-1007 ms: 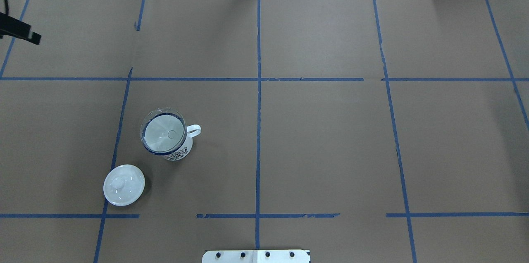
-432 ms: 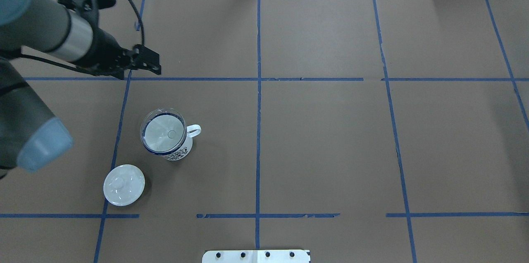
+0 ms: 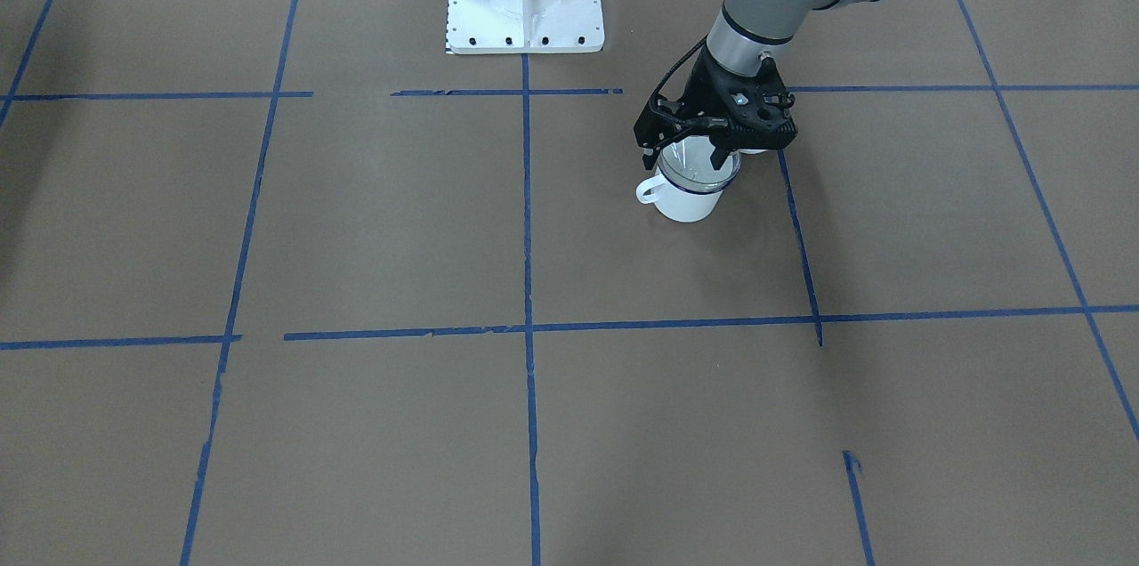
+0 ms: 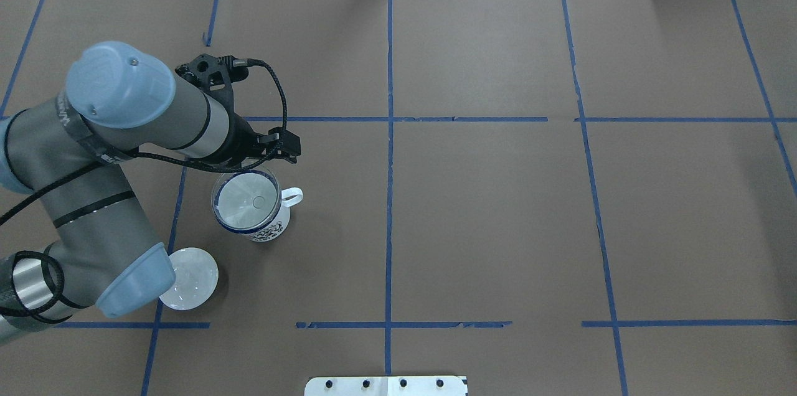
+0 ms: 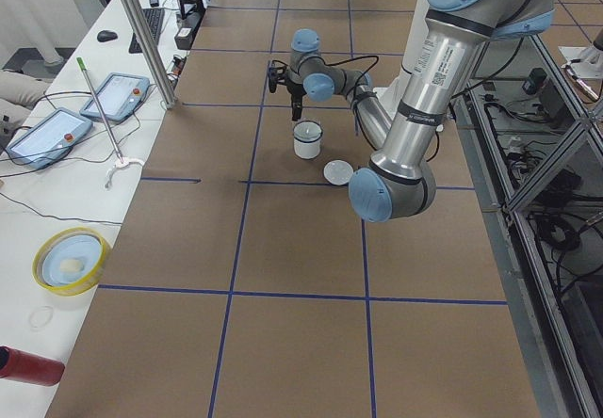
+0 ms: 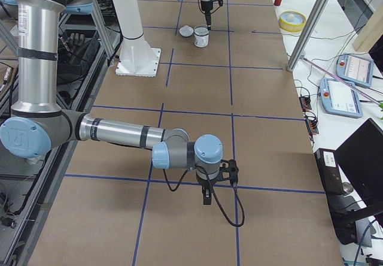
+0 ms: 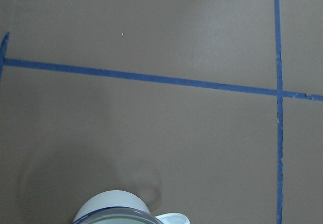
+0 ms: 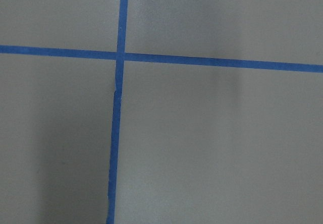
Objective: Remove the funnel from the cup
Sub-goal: 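Move the left gripper over the white mug and grasp the clear funnel, then lift the clear funnel out of the mug with the left gripper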
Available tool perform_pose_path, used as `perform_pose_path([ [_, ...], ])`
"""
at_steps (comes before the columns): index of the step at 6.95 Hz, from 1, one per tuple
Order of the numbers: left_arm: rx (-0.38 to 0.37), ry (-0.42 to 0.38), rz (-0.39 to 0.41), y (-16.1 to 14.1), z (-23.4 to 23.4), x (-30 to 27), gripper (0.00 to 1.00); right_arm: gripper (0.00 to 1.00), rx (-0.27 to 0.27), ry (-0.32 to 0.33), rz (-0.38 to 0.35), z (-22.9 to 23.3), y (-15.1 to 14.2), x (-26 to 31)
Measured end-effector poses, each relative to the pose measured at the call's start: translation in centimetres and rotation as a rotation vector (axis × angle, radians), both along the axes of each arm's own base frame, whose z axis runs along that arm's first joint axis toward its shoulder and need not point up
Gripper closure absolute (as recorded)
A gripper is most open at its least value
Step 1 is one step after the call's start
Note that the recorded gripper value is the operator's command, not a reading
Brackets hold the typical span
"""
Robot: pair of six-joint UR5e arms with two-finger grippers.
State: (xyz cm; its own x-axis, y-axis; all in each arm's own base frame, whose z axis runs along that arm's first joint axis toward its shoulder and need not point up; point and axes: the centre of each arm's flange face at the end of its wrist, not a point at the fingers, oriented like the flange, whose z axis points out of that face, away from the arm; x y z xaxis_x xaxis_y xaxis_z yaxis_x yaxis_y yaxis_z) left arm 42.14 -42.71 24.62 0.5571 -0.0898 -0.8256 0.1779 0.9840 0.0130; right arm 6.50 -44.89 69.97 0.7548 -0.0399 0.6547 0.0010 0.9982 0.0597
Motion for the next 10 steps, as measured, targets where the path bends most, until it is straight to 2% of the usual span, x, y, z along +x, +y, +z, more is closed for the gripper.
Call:
perform_pose_path([
  [1, -0.005, -0.011, 0.003, 0.4, 0.4, 0.9, 0.30, 0.00, 0.000, 0.000, 0.000, 0.0, 0.0, 0.0],
  [2, -0.008, -0.017, 0.007, 0.8, 0.7, 1.4, 0.61, 0.00, 0.000, 0.000, 0.000, 0.0, 0.0, 0.0],
  [3, -0.009, -0.021, 0.012, 1.0, 0.8, 1.7, 0.98, 0.00, 0.000, 0.000, 0.000, 0.0, 0.0, 0.0],
  [6, -0.026, -0.056, 0.026, 1.6, 0.5, 1.8, 1.00, 0.00, 0.000, 0.000, 0.000, 0.0, 0.0, 0.0],
  [8, -0.019, -0.047, 0.022, 1.7, -0.8, 0.7, 1.00, 0.00, 0.000, 0.000, 0.000, 0.0, 0.0, 0.0],
  [10, -0.019, -0.037, -0.036, 1.0, -4.6, -3.9, 1.00, 0.00, 0.000, 0.000, 0.000, 0.0, 0.0, 0.0],
])
